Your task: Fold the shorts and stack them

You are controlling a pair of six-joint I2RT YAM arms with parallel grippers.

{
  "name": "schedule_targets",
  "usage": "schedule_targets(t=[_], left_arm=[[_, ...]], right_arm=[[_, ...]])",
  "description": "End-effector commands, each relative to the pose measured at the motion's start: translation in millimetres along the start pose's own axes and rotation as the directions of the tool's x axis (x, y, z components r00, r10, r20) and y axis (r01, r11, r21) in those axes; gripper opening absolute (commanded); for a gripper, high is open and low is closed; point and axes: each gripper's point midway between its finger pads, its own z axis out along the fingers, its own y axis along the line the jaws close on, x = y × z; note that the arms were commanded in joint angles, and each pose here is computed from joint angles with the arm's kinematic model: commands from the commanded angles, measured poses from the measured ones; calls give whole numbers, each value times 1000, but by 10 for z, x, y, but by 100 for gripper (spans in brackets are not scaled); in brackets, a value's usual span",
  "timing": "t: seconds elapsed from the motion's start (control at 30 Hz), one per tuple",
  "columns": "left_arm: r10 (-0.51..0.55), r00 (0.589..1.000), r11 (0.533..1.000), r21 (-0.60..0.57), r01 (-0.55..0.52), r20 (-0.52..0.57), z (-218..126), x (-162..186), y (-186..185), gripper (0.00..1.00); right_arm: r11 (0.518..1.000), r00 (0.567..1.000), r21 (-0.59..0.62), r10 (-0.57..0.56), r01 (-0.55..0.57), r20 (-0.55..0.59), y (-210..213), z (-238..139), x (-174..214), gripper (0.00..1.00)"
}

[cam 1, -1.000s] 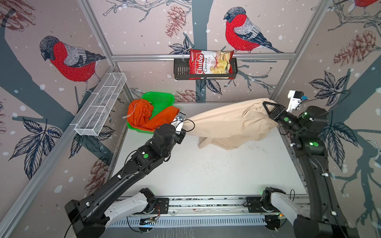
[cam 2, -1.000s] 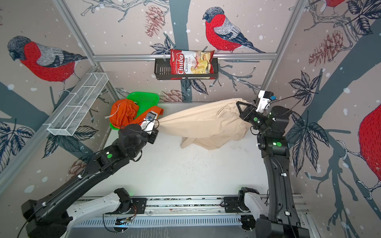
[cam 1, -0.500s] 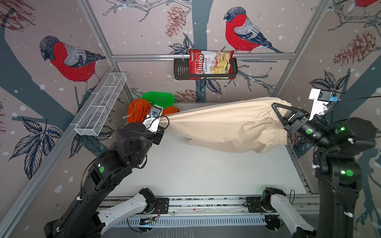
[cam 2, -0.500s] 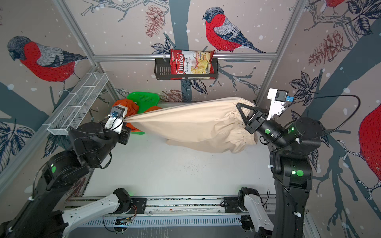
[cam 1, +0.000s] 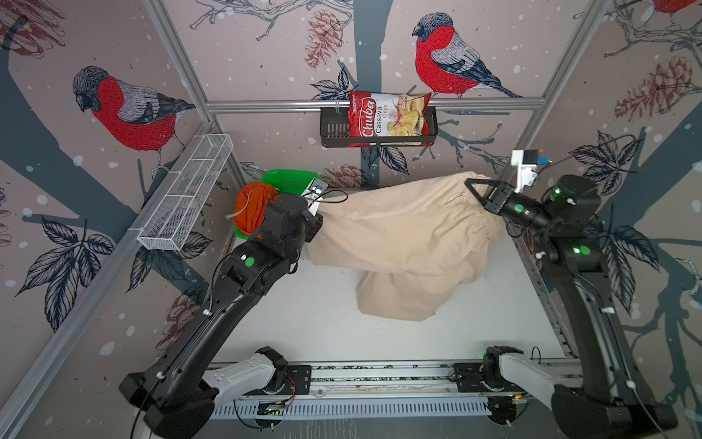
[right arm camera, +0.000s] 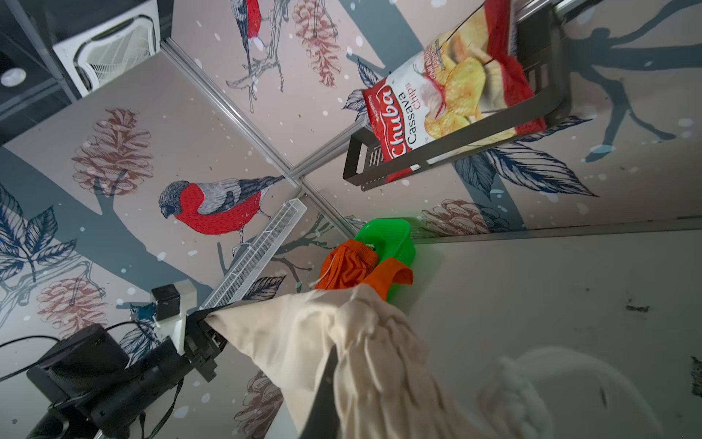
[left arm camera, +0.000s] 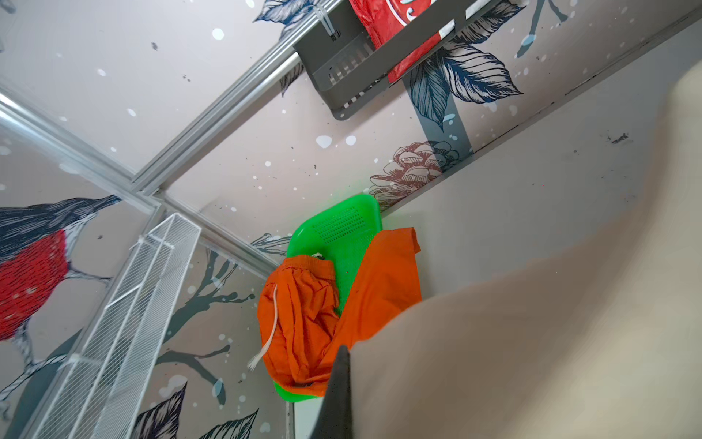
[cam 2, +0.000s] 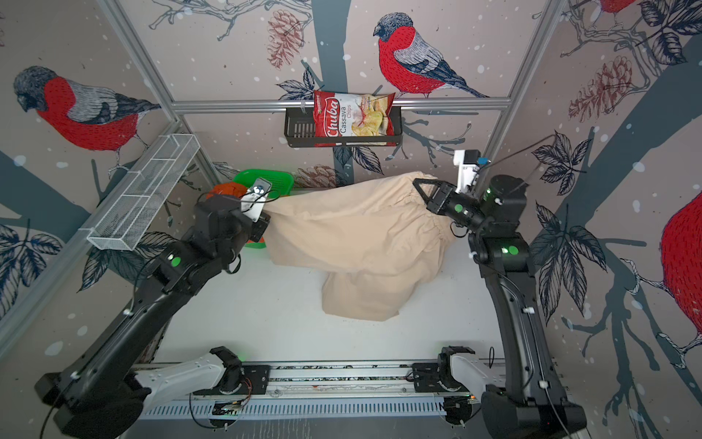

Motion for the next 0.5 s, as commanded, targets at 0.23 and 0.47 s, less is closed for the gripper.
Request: schedule_targets(t=[0.23, 0.47], left_arm=[[42, 984, 996, -81, -28, 173, 545, -939, 606, 0], [164, 937, 986, -31, -162, 308, 88, -794, 362, 0]], right_arm=[[989, 991, -100, -104, 112, 82, -190, 834, -765, 0], [995, 995, -73, -62, 68, 81, -467, 310, -613, 1]])
